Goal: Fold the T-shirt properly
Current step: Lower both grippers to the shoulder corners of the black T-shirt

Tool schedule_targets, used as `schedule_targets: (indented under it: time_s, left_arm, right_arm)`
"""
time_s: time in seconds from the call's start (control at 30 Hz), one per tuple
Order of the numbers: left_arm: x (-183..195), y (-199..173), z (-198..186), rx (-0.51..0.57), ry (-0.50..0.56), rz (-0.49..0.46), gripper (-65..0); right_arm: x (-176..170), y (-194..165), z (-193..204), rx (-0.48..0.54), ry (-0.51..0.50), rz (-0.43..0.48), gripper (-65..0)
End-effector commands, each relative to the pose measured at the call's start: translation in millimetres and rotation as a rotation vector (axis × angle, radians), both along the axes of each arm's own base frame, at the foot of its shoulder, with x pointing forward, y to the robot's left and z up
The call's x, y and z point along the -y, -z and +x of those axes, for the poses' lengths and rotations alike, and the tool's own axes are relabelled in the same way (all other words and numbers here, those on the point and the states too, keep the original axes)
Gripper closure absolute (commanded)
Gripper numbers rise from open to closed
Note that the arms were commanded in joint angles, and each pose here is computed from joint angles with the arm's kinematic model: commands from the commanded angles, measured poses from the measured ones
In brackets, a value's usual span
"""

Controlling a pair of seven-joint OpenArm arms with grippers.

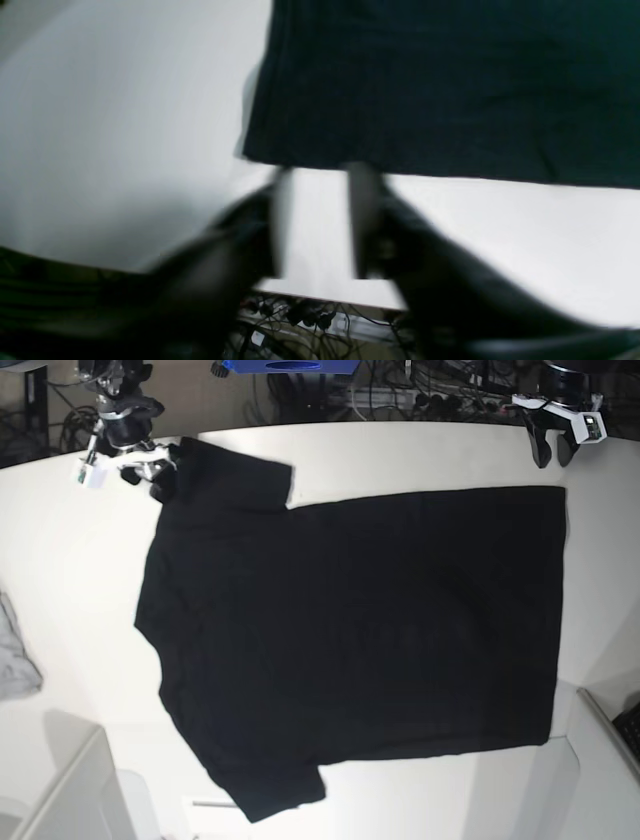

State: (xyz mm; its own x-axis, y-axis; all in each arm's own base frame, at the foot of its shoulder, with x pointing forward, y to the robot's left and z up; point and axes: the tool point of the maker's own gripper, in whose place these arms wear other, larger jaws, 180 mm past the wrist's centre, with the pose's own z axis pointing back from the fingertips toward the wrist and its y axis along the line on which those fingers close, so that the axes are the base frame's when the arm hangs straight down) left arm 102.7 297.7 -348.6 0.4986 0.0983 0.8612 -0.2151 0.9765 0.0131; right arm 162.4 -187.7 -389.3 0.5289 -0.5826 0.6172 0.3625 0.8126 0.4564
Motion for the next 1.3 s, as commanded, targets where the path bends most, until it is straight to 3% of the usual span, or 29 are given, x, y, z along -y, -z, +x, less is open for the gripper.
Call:
schedule_targets:
  time_s: [0.0,0.1,0.17,0.4,0.73,1.0,1.07,1.27]
  left_arm:
    - [-6,-11,2,0.034,-0.009,0.008,-31.8]
    - [-12,-9,3,0.053,-0.056,-0.040,-39.2]
    - [-19,-4,1,0.051,-0.091,-0.076,-39.3]
    - [-21,10,3,0.017,-0.062,-0.258,-38.8]
    - [-58,3,2,-0.038,-0.102,-0.265,-38.8]
    - [-59,14,2,-0.096,-0.092,-0.219,-38.8]
    - [-59,21,3,-0.095,-0.110,-0.233,-38.8]
    - [-64,37,4,-0.095,-0.152,-0.274,-38.8]
  right_arm:
    - [3,-10,8,0.044,0.000,0.012,-42.0]
    - [8,-5,15,0.047,0.008,0.049,-41.1]
    - [12,5,16,0.026,0.018,0.065,-41.1]
    - [21,35,8,-0.047,0.043,0.080,-41.1]
    - [-38,55,-5,-0.114,-0.086,0.161,-41.1]
    - [-40,70,-15,-0.160,-0.082,0.169,-40.8]
    - [-40,70,-15,-0.160,-0.082,0.169,-36.0]
    - [-38,75,-15,-0.172,-0.079,0.169,-7.2]
